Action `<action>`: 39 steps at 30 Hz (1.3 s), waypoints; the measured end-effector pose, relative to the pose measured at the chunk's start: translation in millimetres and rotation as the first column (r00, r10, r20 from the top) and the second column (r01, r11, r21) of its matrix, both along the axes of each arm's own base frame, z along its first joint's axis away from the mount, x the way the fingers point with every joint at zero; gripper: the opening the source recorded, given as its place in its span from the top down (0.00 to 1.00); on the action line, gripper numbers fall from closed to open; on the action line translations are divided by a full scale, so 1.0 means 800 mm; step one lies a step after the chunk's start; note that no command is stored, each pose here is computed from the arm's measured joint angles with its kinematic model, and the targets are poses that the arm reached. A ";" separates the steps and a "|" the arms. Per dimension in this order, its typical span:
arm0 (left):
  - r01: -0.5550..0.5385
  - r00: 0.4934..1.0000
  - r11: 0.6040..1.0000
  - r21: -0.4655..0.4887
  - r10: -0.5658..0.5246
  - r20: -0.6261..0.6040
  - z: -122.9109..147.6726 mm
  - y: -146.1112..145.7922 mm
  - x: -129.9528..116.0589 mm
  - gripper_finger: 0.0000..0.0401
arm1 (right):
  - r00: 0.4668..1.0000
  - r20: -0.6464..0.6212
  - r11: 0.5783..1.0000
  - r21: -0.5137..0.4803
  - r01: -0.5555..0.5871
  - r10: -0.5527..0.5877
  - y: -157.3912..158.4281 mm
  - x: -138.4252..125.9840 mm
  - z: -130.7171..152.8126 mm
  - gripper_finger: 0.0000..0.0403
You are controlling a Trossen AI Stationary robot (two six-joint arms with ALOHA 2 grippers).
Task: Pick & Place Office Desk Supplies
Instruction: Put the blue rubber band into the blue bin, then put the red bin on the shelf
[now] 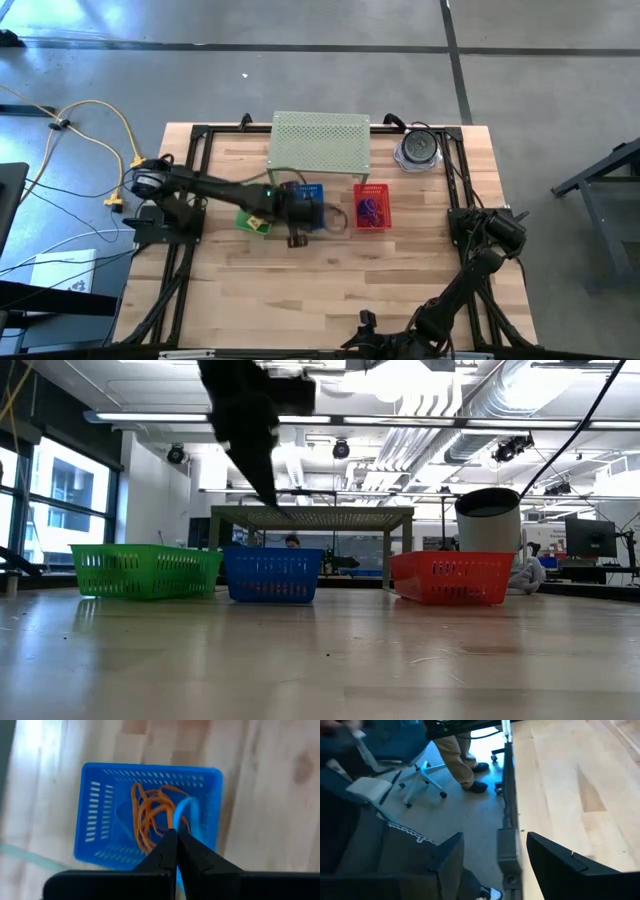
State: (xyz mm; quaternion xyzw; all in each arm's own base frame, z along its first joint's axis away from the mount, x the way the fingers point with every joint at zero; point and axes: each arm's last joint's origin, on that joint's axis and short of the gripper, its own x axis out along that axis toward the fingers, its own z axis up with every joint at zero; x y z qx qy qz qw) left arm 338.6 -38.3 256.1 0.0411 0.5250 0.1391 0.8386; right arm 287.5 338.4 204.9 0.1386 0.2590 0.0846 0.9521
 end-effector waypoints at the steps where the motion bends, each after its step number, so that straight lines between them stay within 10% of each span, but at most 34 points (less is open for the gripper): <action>1: -0.017 1.000 1.000 -0.025 0.018 0.021 -0.004 0.011 0.001 1.00 | 1.000 0.004 1.000 0.003 -0.004 0.004 0.002 -0.002 0.001 0.49; 14: -0.192 0.977 0.978 -0.076 0.198 0.077 -0.023 0.073 0.004 1.00 | 0.998 0.052 0.999 0.031 0.035 -0.036 0.015 -0.016 0.005 0.49; 27: -0.150 0.988 0.986 -0.066 0.151 0.007 -0.037 0.084 0.005 0.99 | 0.998 0.067 0.999 -0.052 -0.006 0.010 0.005 -0.003 0.005 0.49; 39: -0.062 0.998 0.996 -0.063 0.062 -0.004 -0.038 0.074 0.007 0.68 | 0.979 0.018 0.961 -0.193 -0.197 0.204 -0.015 0.021 0.000 0.49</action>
